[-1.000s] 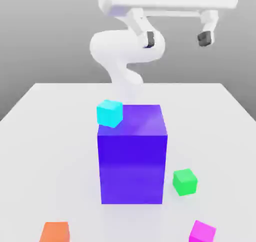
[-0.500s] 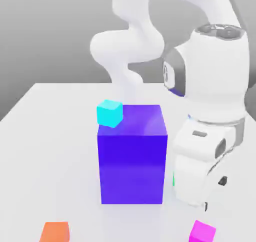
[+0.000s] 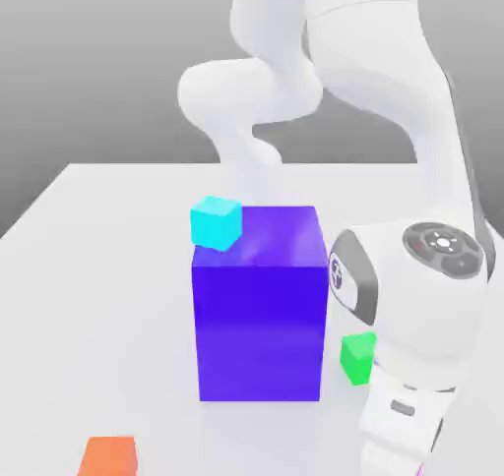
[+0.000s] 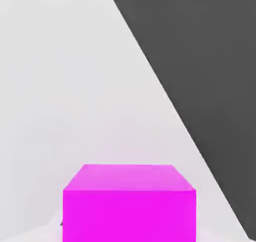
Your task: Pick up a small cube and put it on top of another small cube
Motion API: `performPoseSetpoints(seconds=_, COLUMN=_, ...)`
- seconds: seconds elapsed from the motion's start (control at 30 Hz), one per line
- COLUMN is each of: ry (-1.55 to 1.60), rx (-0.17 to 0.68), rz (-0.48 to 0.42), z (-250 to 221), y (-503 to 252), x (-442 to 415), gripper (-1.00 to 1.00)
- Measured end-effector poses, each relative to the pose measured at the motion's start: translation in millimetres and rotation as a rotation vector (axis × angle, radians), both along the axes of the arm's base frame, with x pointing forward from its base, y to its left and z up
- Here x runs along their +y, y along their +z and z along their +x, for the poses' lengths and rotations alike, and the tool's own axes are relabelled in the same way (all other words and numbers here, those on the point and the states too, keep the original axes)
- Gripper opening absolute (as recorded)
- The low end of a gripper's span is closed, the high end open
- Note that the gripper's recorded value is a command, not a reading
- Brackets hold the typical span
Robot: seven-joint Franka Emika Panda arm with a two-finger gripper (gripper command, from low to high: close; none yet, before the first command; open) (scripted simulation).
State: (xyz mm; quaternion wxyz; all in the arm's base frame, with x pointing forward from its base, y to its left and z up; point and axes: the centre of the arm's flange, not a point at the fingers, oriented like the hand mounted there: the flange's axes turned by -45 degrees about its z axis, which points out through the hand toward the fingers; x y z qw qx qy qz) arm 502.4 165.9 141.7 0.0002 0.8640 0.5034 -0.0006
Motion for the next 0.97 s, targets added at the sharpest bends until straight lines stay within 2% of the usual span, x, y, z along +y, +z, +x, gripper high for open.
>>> performPoseSetpoints(seconds=0.13, ry=0.021, rx=-0.001, rz=-0.003, z=-5, y=49, x=0, gripper=-1.00)
performPoseSetpoints(seconds=0.5, ry=0.522, rx=-0.007, rz=-0.026, z=-127, y=100, x=1, gripper=-1.00)
performPoseSetpoints(seconds=0.63, ry=0.697, rx=0.000, rz=-0.003, z=-173, y=100, x=-2, gripper=-1.00)
performPoseSetpoints(seconds=0.87, ry=0.731, rx=0.001, rz=0.003, z=-181, y=46, x=-2, gripper=-1.00)
performPoseSetpoints(seconds=0.9, ry=0.731, rx=0.001, rz=0.002, z=-182, y=39, x=-3, gripper=1.00)
performPoseSetpoints(seconds=0.97, ry=0.730, rx=0.001, rz=0.002, z=-182, y=39, x=-3, gripper=1.00)
